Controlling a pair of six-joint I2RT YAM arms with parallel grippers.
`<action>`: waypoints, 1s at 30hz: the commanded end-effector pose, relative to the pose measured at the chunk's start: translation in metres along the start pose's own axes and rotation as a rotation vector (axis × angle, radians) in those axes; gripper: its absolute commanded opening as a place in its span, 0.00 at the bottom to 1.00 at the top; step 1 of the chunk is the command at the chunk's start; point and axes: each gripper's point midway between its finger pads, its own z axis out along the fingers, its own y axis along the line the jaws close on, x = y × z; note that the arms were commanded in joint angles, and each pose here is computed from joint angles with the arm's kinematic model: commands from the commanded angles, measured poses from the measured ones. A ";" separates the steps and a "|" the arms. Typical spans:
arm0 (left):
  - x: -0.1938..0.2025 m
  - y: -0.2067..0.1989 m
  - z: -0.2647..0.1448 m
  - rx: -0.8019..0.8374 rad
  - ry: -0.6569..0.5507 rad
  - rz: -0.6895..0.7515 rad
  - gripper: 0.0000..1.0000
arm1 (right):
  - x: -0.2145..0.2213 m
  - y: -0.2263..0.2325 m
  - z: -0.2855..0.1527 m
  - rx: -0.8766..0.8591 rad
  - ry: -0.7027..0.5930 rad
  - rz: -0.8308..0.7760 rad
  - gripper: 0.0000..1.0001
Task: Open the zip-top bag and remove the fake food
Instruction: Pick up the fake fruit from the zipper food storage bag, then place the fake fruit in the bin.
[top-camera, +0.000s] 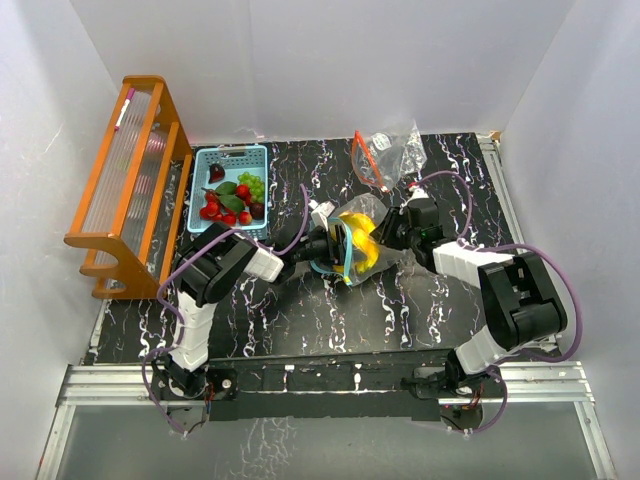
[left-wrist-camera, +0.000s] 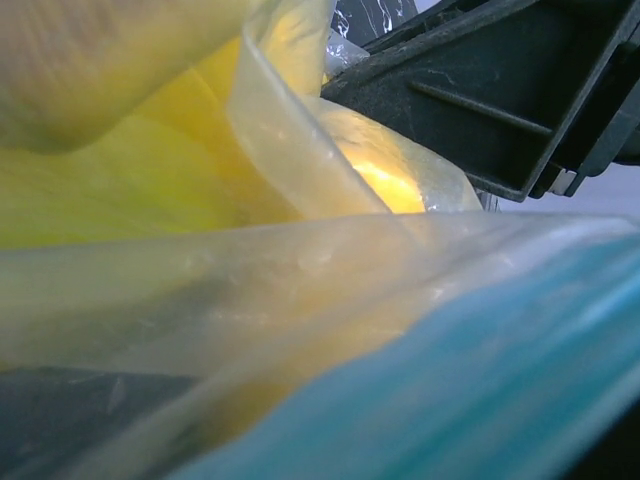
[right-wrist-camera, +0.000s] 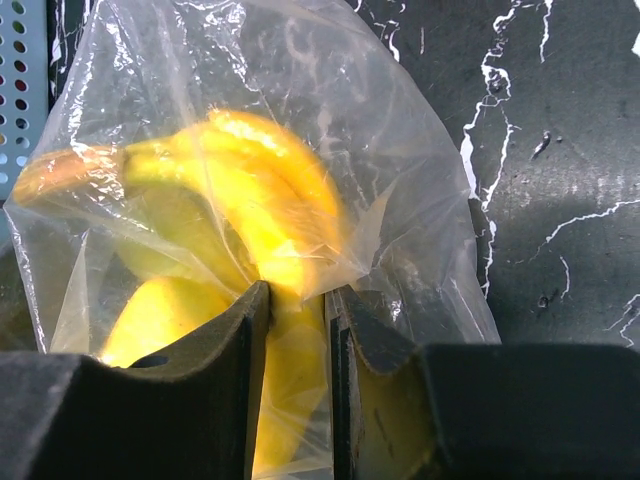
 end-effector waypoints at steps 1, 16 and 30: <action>-0.009 -0.026 -0.008 0.045 -0.002 0.043 0.34 | -0.008 -0.011 -0.004 0.062 0.004 0.013 0.11; -0.049 -0.054 -0.070 -0.063 0.049 0.098 0.37 | -0.080 -0.072 -0.018 0.166 -0.141 0.083 0.08; -0.204 0.064 -0.182 -0.649 -0.260 0.031 0.41 | -0.073 -0.069 -0.010 0.104 -0.113 0.074 0.08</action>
